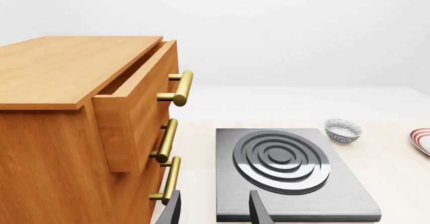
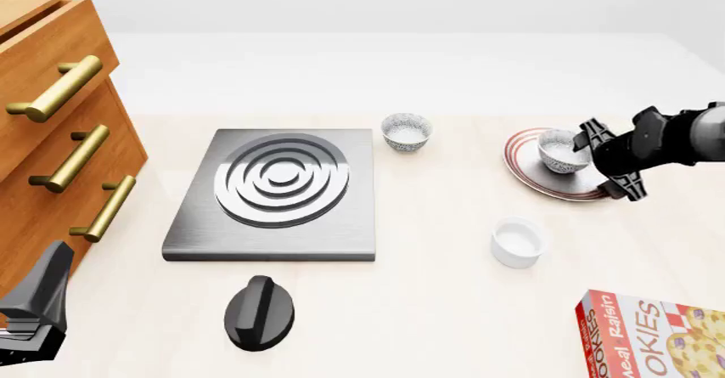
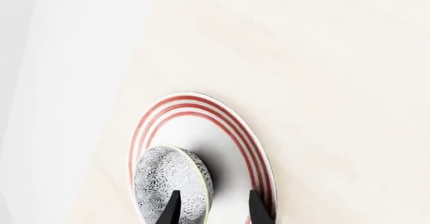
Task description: Pick the akita bowl next to the cookies box and place it on the plate.
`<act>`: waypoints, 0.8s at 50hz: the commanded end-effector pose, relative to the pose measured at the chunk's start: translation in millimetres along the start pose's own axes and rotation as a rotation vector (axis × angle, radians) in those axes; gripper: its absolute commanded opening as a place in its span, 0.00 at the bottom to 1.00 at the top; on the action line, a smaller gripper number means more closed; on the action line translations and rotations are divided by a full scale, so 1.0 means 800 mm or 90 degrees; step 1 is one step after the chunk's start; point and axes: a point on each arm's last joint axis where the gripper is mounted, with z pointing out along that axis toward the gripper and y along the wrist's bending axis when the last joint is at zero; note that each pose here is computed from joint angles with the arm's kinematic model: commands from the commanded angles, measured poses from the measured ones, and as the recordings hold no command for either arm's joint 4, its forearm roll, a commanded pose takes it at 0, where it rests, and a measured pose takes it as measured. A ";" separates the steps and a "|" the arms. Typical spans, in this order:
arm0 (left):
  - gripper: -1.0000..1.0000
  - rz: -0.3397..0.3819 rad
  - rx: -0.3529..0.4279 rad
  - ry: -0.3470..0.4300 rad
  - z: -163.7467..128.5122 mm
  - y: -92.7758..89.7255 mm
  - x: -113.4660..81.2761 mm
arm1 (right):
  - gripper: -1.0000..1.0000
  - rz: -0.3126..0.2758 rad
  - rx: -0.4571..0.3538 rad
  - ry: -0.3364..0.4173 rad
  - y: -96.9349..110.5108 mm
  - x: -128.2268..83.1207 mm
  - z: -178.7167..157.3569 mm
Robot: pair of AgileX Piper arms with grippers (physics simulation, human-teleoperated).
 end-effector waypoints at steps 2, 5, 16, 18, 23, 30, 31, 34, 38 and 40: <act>1.00 0.000 0.000 0.000 0.000 0.000 0.000 | 1.00 -0.001 -0.006 -0.009 -0.009 0.003 -0.041; 1.00 0.000 0.000 0.000 0.000 0.000 0.000 | 1.00 -0.006 -0.010 -0.011 -0.009 0.003 -0.051; 1.00 0.000 0.000 0.000 0.000 0.000 0.000 | 1.00 -0.033 -0.034 -0.023 -0.005 0.009 -0.107; 1.00 0.000 0.000 0.000 0.000 0.000 0.000 | 1.00 -0.039 -0.040 -0.022 -0.003 0.013 -0.116; 1.00 0.000 0.000 0.000 0.000 0.000 0.000 | 1.00 -0.076 -0.042 -0.025 0.001 0.010 -0.139; 1.00 0.000 0.000 0.000 0.000 0.000 0.000 | 1.00 -0.118 -0.054 -0.032 0.003 0.013 -0.171; 1.00 0.000 0.000 0.000 0.000 0.000 0.000 | 1.00 -0.125 -0.056 -0.030 0.003 0.017 -0.177; 1.00 0.000 0.000 0.000 0.000 0.000 0.000 | 1.00 -0.144 -0.062 -0.033 0.003 0.020 -0.194; 1.00 0.000 0.000 0.000 0.000 0.000 0.000 | 1.00 -0.164 -0.070 -0.033 0.003 0.026 -0.212; 1.00 0.000 0.000 0.000 0.000 0.000 0.000 | 1.00 -0.172 -0.074 -0.030 0.001 0.032 -0.222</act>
